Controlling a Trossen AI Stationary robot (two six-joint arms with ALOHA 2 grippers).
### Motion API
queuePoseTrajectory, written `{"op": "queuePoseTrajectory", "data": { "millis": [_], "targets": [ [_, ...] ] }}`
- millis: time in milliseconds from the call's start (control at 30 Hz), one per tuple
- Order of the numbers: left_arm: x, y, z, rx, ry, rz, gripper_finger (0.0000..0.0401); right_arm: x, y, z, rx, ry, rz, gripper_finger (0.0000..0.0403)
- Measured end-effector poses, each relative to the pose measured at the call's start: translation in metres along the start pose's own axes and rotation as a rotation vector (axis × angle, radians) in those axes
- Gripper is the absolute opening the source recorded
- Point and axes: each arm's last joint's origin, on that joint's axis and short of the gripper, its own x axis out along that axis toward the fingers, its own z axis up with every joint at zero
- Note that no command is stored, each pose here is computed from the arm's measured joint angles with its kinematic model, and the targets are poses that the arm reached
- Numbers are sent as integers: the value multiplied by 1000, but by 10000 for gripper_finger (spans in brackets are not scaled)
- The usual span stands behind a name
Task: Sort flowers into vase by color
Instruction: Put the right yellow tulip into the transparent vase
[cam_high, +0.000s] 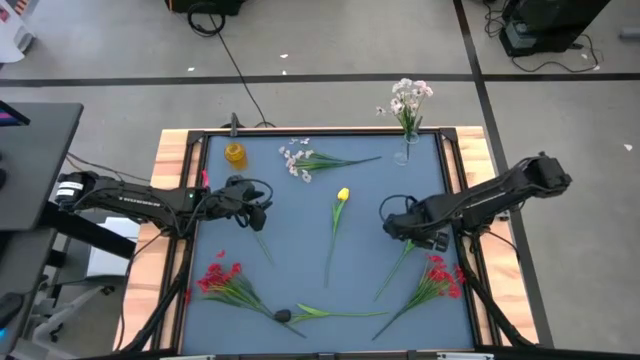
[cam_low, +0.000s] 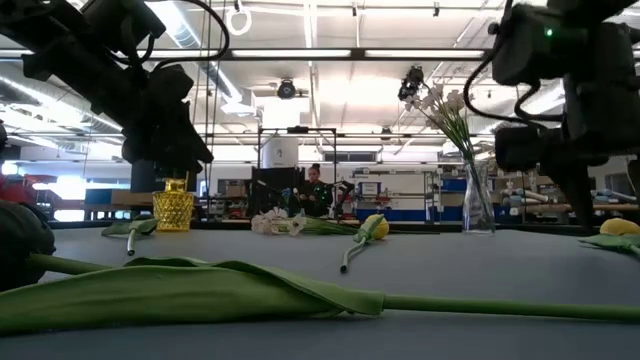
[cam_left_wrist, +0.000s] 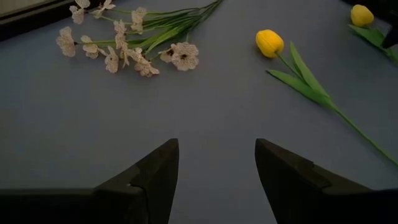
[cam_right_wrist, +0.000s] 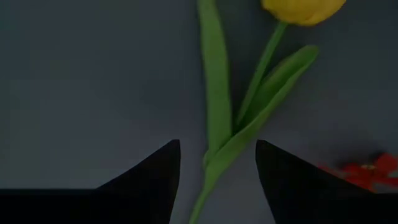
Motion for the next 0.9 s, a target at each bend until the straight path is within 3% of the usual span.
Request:
{"op": "queuePoseTrajectory", "data": {
  "millis": [233,533,633,900],
  "targets": [
    [0,0,-1,3,10,-3,217,14,4,0,4,-48,-54,172],
    [0,1,-2,8,21,4,217,23,14,-2,-120,-65,-37,47],
    [0,1,-2,9,22,5,217,15,11,-3,-140,-78,26,13],
    [0,1,-2,28,22,5,217,-23,5,3,-137,-181,336,25]
  ]
}}
